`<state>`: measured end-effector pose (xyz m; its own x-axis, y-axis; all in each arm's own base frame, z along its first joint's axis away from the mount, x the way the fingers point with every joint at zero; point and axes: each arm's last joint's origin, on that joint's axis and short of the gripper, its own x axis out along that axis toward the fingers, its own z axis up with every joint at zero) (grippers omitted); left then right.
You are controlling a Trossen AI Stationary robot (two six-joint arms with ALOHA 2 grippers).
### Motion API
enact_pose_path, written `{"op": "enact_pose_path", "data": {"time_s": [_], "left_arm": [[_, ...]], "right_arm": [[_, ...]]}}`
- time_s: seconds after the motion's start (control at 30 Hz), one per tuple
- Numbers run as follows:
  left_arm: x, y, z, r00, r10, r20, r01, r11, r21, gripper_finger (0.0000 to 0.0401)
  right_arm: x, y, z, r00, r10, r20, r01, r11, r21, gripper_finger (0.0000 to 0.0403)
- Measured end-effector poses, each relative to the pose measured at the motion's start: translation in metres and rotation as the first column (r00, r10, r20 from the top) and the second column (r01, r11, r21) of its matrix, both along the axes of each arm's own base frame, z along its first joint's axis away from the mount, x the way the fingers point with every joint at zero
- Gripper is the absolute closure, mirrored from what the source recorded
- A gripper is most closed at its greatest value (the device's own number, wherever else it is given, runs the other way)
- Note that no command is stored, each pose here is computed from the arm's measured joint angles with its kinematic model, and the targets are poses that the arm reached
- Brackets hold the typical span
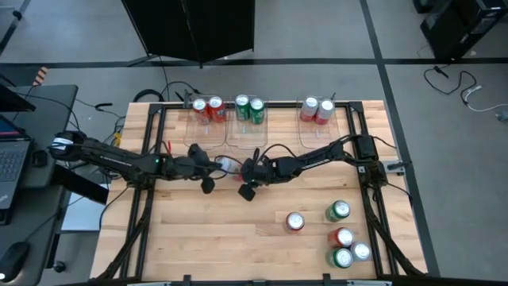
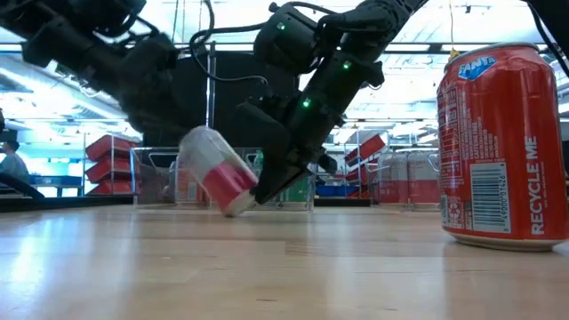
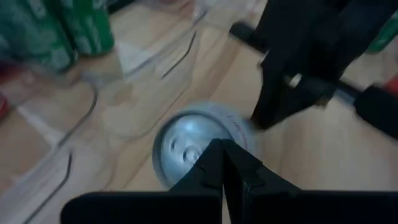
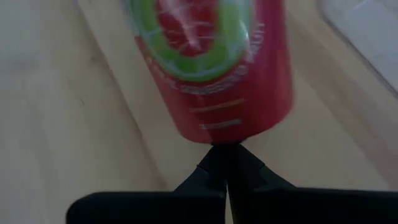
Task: Sort soda cans
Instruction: Put the top pink white soda can into the right transparent bin
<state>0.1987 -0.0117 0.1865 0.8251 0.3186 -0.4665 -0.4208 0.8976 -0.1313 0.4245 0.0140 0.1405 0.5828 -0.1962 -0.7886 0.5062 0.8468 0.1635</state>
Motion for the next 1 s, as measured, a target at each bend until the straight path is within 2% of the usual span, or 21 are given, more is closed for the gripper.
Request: {"op": "enact_pose_path", "data": {"time_s": [0.17,0.4,0.63,1.0], "left_arm": [[0.003,-0.001,0.007,1.0,-0.027,0.012,0.027,0.999,0.029,0.0398],[0.004,-0.001,0.007,0.999,-0.035,0.017,0.035,0.999,0.021,0.0398],[0.006,-0.004,0.009,0.993,-0.111,0.047,0.112,0.993,-0.022,0.0398],[0.006,-0.005,0.01,0.988,-0.143,0.057,0.146,0.989,-0.04,0.0398]], "right_arm": [[0.004,0.003,0.003,0.999,0.025,0.04,-0.024,1.0,-0.01,0.0403],[0.008,0.003,0.01,0.995,0.046,0.094,-0.044,0.999,-0.019,0.0403],[0.008,0.003,0.01,0.994,0.071,0.088,-0.069,0.997,-0.026,0.0396],[0.004,0.001,0.016,0.991,0.113,0.066,-0.112,0.993,-0.03,0.0363]]}}
